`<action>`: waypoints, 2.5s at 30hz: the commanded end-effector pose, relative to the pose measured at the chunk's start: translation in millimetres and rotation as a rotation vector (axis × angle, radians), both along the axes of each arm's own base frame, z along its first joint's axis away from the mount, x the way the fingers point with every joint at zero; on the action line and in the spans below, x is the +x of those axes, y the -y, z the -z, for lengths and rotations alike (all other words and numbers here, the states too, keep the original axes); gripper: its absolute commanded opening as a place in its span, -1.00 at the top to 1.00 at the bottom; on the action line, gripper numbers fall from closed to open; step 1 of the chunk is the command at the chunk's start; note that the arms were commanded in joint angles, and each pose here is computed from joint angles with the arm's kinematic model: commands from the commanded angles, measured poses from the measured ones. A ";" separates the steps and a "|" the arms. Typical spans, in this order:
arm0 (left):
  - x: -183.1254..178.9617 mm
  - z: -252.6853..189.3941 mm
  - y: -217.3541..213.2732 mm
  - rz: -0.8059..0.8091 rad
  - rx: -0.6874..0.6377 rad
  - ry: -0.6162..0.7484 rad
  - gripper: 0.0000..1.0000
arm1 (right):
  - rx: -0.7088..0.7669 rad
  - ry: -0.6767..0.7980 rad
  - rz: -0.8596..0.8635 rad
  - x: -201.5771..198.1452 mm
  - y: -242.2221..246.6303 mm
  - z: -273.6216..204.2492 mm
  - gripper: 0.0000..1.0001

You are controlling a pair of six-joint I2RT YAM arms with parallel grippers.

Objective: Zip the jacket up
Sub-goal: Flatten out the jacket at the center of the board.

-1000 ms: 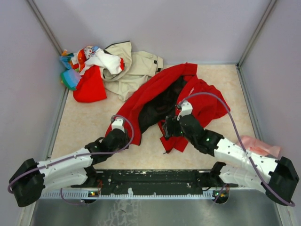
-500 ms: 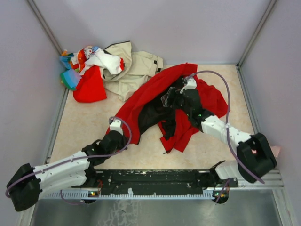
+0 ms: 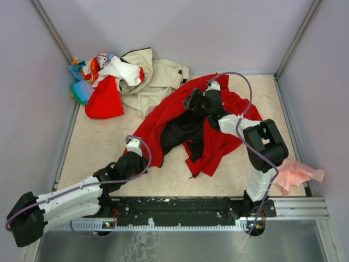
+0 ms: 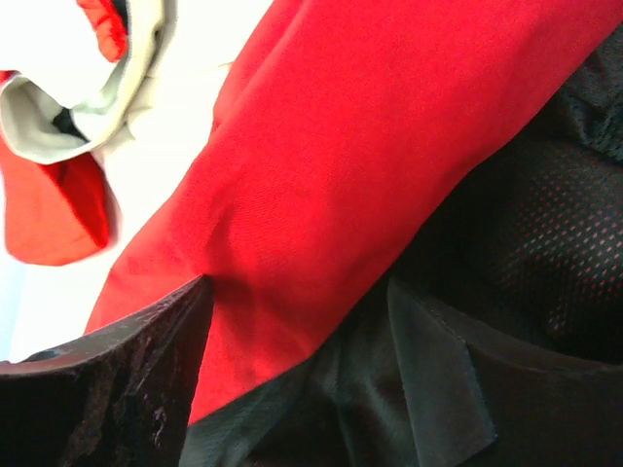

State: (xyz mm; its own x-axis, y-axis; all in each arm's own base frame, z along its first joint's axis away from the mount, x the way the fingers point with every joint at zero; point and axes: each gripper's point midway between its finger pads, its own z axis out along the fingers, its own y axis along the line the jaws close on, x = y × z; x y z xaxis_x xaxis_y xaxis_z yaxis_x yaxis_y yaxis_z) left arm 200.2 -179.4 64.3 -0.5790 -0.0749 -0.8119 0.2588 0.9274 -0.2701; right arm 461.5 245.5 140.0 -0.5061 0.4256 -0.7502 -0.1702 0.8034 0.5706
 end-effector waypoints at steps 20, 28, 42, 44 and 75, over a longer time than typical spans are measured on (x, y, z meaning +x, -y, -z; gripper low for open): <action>-7.4 -39.8 28.4 0.173 -0.122 0.088 1.00 | -0.431 0.075 0.168 29.2 110.2 -144.5 1.00; -27.0 -43.9 54.7 0.350 -0.182 0.058 1.00 | -0.622 0.025 0.224 31.0 139.3 -166.6 1.00; -25.6 22.4 40.3 0.226 -0.040 -0.148 1.00 | -0.728 -0.148 0.140 65.9 127.8 -52.5 0.64; -26.5 29.6 41.1 0.228 -0.028 -0.168 1.00 | -0.747 -0.156 0.142 74.8 128.1 -40.5 0.58; -11.7 -37.6 49.0 0.224 -0.114 -0.026 -0.43 | -0.533 -0.057 0.025 -57.7 96.8 -65.2 -0.27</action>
State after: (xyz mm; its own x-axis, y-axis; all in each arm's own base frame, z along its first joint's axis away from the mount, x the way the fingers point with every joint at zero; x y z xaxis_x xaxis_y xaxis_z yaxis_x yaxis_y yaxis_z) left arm 182.6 -232.0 85.7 -0.6464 -0.0146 -0.7628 0.4466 0.8033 -0.3939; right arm 427.4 137.9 189.4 -0.6035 -0.0511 -0.7957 -0.1103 0.9937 0.0198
